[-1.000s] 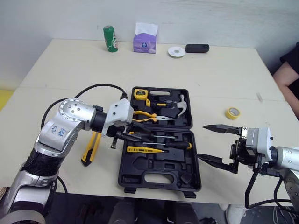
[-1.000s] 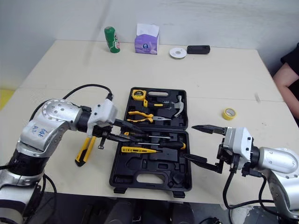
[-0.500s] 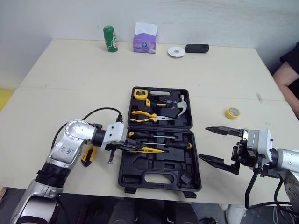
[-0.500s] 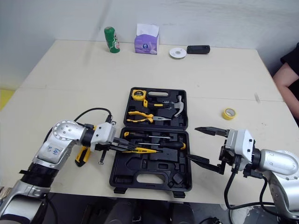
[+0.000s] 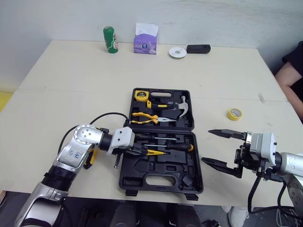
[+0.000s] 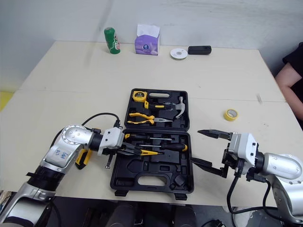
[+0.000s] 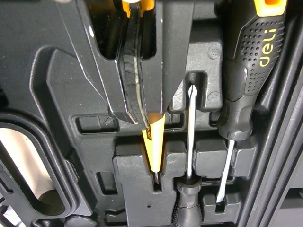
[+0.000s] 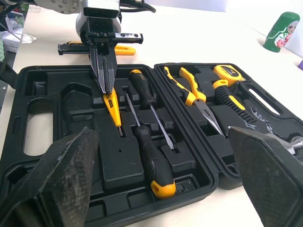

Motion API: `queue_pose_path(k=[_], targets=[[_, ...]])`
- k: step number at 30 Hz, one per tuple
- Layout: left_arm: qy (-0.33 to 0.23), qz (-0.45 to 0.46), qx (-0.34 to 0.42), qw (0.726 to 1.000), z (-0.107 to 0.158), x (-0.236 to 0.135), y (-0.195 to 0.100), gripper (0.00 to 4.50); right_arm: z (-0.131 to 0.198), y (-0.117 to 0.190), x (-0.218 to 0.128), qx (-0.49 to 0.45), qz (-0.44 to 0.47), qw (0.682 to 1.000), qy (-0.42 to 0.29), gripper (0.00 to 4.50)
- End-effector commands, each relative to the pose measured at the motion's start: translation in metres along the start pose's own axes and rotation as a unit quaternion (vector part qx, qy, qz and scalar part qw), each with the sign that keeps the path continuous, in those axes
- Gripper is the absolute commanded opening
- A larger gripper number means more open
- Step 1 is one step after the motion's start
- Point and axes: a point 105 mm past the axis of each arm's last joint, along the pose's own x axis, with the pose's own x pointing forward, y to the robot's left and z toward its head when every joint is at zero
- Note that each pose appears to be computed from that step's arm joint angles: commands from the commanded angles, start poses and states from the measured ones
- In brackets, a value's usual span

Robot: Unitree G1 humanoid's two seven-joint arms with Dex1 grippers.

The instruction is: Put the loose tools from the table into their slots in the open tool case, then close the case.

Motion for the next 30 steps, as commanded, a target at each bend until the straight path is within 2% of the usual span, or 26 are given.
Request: queue_pose_path(k=[1,7,10,22,27,30], targets=[[0.023,0.002,0.001,1.000,-0.004,0.003,0.002,0.02,0.007,0.000,-0.002,-0.016,-0.004,1.000,-0.007,4.50],[0.041,0.032,-0.040,0.998,-0.019,0.008,0.009,0.02,0.006,0.002,0.000,-0.012,-0.005,1.000,-0.007,4.50],[0.060,0.007,-0.045,0.997,-0.029,0.010,0.000,0.02,0.005,0.002,0.000,-0.010,-0.006,1.000,-0.008,4.50],[0.020,0.001,0.001,1.000,-0.015,0.009,-0.002,0.02,0.000,-0.002,-0.003,-0.006,-0.018,1.000,-0.003,4.50],[-0.041,0.039,0.032,0.998,0.008,-0.003,0.011,0.02,-0.006,-0.008,-0.013,-0.012,-0.042,0.999,0.010,4.50],[-0.091,0.083,0.019,0.992,0.026,-0.035,0.020,0.02,-0.014,-0.020,-0.039,-0.020,-0.078,0.996,0.038,4.50]])
